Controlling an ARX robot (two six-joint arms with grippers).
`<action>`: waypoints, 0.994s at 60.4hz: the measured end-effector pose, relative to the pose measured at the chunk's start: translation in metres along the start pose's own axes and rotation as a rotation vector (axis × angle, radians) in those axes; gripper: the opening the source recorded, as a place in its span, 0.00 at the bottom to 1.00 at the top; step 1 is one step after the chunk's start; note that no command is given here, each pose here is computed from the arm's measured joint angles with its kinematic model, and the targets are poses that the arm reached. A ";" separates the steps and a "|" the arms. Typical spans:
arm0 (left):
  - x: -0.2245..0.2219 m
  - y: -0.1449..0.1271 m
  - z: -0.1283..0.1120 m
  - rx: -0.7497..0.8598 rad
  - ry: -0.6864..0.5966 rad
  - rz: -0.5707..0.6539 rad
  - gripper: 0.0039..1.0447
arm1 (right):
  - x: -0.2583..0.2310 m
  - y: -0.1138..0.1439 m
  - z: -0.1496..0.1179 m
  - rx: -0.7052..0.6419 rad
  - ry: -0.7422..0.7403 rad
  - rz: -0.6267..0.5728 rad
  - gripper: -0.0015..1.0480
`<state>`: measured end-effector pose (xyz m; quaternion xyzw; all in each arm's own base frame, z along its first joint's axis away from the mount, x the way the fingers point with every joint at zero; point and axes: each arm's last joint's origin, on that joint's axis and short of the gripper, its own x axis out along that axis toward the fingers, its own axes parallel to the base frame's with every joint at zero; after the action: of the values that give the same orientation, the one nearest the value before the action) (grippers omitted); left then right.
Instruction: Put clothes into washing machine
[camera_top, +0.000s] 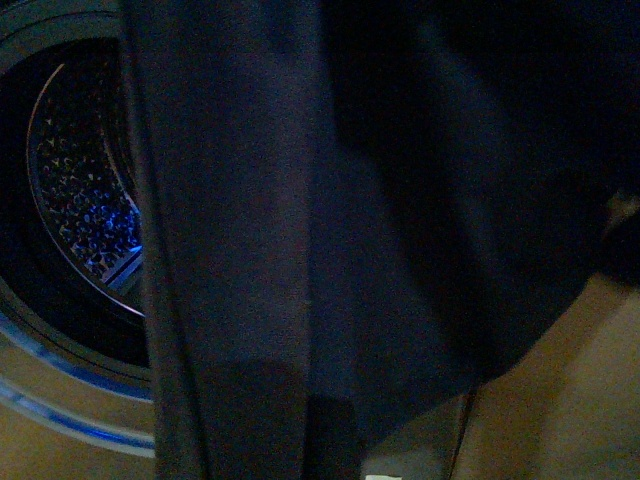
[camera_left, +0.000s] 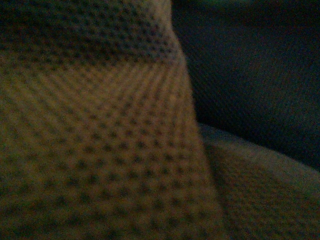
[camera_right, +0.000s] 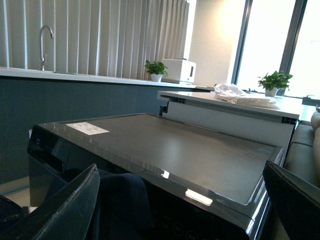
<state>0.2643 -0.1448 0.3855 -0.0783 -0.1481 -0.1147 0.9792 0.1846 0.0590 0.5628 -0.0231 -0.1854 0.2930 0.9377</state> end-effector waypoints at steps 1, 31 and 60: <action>-0.001 0.003 0.000 0.000 0.002 0.001 0.05 | 0.000 0.000 0.000 0.000 0.000 0.000 0.93; -0.029 0.114 -0.036 0.032 0.120 0.077 0.05 | -0.027 -0.007 -0.021 -0.041 -0.025 -0.273 0.93; -0.041 0.132 -0.111 0.021 0.264 0.057 0.05 | -0.163 0.017 -0.184 0.172 0.243 -0.485 0.93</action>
<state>0.2889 -0.0301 0.2523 -0.0567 -0.0169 -0.0944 0.9938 0.1182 -0.0055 0.3342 0.0666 -0.0462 0.0701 0.9942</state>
